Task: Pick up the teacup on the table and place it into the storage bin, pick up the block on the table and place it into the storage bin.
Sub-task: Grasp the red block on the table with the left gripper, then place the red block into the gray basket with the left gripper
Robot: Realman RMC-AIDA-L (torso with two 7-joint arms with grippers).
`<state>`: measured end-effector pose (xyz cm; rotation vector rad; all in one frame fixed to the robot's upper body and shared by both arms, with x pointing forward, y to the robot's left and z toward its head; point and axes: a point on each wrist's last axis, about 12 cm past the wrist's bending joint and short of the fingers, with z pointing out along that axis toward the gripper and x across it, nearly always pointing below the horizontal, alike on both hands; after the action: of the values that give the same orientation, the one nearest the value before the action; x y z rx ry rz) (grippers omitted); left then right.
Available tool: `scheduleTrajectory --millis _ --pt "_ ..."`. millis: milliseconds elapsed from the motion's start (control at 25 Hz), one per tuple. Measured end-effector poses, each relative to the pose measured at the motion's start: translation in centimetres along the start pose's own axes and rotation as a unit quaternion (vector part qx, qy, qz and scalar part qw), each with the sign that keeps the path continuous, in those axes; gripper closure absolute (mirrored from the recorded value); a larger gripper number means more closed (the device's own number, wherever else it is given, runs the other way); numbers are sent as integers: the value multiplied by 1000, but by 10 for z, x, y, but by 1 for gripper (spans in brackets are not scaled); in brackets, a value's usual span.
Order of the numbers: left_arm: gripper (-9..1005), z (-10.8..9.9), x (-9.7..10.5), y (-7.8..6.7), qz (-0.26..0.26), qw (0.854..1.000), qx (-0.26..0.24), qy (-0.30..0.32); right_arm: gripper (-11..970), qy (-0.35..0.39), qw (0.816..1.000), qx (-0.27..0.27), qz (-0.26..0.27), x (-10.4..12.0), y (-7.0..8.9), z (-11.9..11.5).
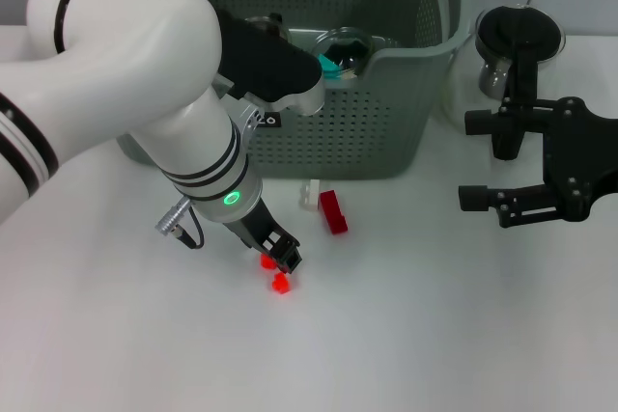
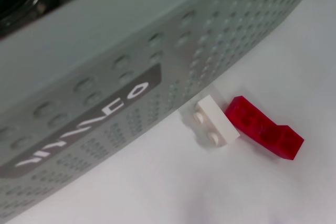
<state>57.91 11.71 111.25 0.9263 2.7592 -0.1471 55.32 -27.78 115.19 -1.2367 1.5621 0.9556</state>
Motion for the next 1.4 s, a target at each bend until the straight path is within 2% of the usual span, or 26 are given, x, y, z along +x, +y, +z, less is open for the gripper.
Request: scheduleTrajectory --millis 440,840,960,1040,1160,1400 --pt "449 1 1 -3 8 1000 -1 4 31 0 1000 -3 -1 0 0 1" --pt "615 -2 -1 -5 13 1000 -1 0 32 -2 1000 -5 -2 0 1 1" --pt "803 -5 -3 -6 15 1000 0 -4 32 -2 1000 -5 -4 1 2 0" --pt "806 -8 -4 -6 17 1000 -1 -3 32 -2 1000 -5 -4 1 2 0" --pt "810 -17 -3 -7 20 1000 1 -6 32 -3 1000 -4 -3 1 2 0" --pt "810 -64 5 -12 49 997 60 -23 32 -3 1000 -1 -3 1 2 -1"
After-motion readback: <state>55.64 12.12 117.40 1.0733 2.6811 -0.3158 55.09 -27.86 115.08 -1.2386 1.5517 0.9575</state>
